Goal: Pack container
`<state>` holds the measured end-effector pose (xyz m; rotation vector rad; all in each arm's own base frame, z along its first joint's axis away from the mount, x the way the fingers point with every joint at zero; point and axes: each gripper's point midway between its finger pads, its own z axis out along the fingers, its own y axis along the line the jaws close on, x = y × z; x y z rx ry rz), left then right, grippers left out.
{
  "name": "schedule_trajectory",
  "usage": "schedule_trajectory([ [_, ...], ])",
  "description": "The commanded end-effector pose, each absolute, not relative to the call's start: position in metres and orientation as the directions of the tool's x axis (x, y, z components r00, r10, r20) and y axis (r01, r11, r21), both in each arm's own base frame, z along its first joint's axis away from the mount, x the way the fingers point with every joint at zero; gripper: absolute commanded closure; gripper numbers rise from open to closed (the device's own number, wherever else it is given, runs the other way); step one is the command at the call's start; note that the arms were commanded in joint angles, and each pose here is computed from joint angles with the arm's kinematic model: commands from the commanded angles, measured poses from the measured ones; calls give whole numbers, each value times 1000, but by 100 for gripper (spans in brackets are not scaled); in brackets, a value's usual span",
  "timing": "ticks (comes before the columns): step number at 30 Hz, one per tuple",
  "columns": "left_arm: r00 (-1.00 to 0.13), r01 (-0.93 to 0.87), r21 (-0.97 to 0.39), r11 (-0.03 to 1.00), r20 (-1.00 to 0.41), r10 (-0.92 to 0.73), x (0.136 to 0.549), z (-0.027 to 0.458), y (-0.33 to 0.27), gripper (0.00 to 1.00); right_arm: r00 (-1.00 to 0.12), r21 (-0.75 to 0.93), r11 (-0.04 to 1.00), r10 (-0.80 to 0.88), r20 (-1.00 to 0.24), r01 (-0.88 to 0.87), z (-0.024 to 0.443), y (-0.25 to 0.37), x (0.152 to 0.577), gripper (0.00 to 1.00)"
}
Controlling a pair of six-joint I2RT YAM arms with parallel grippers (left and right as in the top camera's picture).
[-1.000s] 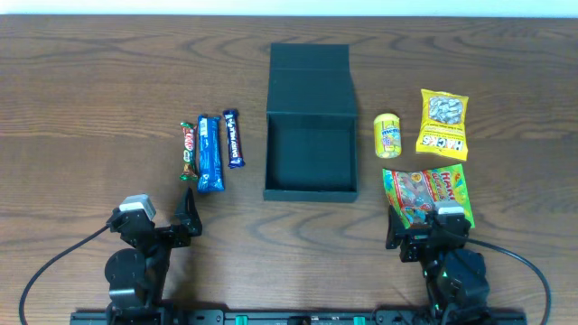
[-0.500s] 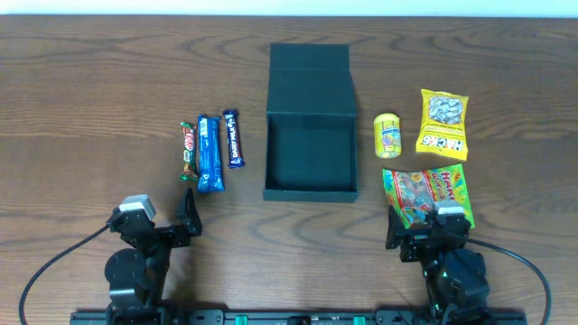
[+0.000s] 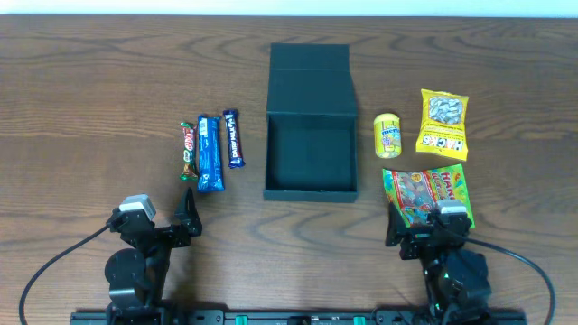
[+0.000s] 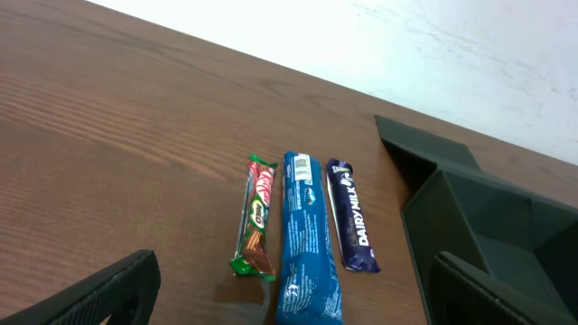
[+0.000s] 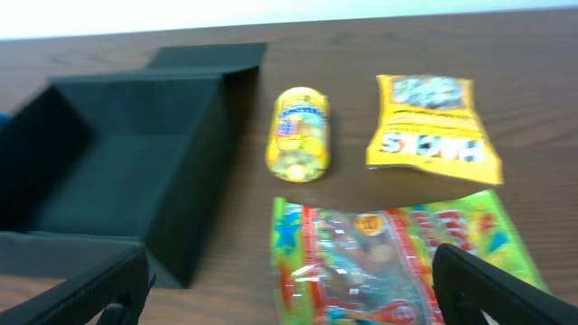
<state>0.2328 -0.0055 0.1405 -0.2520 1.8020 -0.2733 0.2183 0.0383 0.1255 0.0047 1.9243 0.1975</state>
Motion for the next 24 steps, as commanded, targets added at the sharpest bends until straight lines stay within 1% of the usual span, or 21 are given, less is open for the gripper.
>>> schedule_trajectory([
  [1, -264, -40, -313, 949, -912, -312, 233, 128, -4, 5, -426, 352, 907, 232, -874, -230, 126, 75, 209, 1],
  [4, -264, -40, -313, 949, -912, -312, 233, 128, -4, 5, -507, 504, 788, 291, -812, -355, 134, 108, 194, 1],
  [6, -264, -40, -313, 949, -912, -312, 233, 128, -4, 5, -538, 574, 724, 331, -775, -381, 141, 119, 189, 1],
  [8, -264, -40, -313, 949, -912, -312, 233, 128, -4, 5, -537, 611, 692, 370, -758, -385, 150, 122, 189, 1],
  [10, -264, -40, -313, 949, -912, -312, 233, 128, -4, 5, -481, 594, 701, 393, -783, -394, 162, 118, 196, 1],
  [13, -264, -40, -313, 949, -913, -312, 233, 128, -4, 5, -427, 654, 730, 536, -728, -200, 160, 89, 213, 1],
  [17, -264, -40, -313, 949, -912, -312, 233, 128, -4, 5, -404, 648, 760, 580, -708, -45, 163, 67, 222, 1],
  [19, -264, -40, -313, 949, -912, -313, 233, 128, -4, 5, -397, 649, 753, 632, -666, 110, 165, 48, 225, 1],
  [21, -264, -40, -313, 949, -913, -312, 233, 128, -4, 5, -396, 627, 745, 659, -640, 226, 173, 34, 227, 1],
  [23, -264, -40, -313, 949, -912, -312, 233, 128, -4, 5, -395, 597, 712, 702, -593, 369, 182, 19, 232, 1],
  [24, -264, -40, -313, 949, -912, -312, 233, 128, -4, 5, -403, 577, 708, 707, -582, 408, 185, 15, 235, 1],
])
